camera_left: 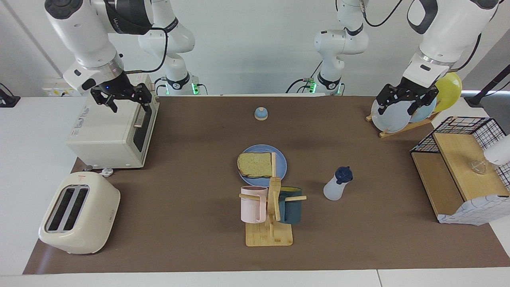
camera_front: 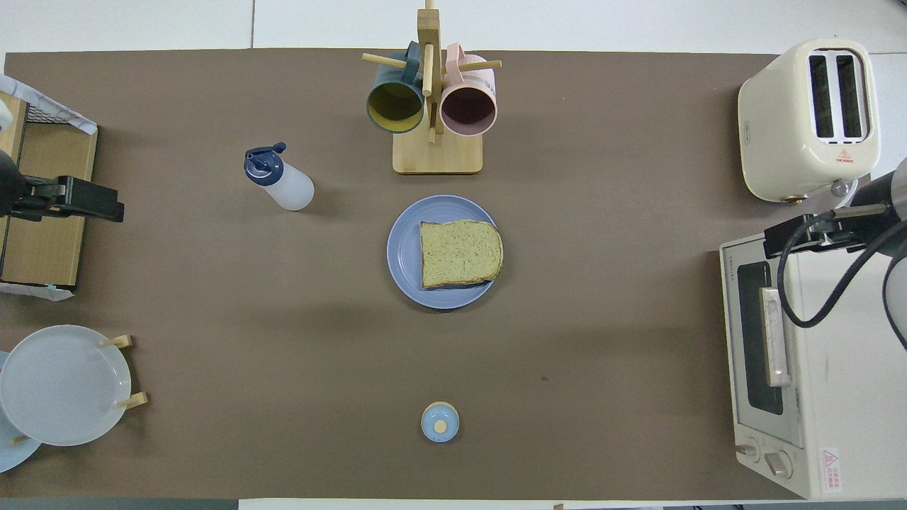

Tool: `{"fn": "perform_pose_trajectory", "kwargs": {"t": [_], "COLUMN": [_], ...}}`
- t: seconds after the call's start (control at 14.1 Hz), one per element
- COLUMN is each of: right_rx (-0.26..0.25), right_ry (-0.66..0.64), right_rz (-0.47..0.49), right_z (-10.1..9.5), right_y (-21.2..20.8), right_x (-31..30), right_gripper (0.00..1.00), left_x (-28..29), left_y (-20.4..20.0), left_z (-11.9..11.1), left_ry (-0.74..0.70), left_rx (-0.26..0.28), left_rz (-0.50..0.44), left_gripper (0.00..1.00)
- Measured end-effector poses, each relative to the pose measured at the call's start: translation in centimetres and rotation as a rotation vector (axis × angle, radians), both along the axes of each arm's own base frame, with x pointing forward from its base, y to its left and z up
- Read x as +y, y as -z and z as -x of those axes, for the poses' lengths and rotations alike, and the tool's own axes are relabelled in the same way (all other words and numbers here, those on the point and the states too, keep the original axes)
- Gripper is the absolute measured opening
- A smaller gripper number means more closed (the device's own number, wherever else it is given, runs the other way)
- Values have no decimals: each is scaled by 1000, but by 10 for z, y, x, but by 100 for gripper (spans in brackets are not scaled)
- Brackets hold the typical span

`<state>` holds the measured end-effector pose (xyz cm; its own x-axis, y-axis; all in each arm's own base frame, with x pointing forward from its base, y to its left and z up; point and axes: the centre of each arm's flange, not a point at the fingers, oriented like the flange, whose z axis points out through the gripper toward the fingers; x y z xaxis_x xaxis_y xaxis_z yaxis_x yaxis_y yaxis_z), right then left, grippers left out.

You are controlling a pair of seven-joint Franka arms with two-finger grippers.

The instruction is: Put bread on plate and add seasoning

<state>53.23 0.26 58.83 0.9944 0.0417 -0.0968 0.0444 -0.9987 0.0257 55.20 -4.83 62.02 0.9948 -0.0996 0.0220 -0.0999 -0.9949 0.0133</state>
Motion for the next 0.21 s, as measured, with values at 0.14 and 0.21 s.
{"fn": "perform_pose_trajectory", "kwargs": {"t": [0.14, 0.21], "right_rx": [0, 0], "right_ry": [0, 0], "right_rz": [0, 0], "right_z": [0, 0], "right_y": [0, 0], "right_x": [0, 0], "right_gripper": [100, 100], "left_x": [2, 2], "left_y": [0, 0], "left_z": [0, 0], "left_ry": [1, 2], "left_rx": [-2, -2], "left_rz": [0, 0], "left_gripper": [100, 100]}}
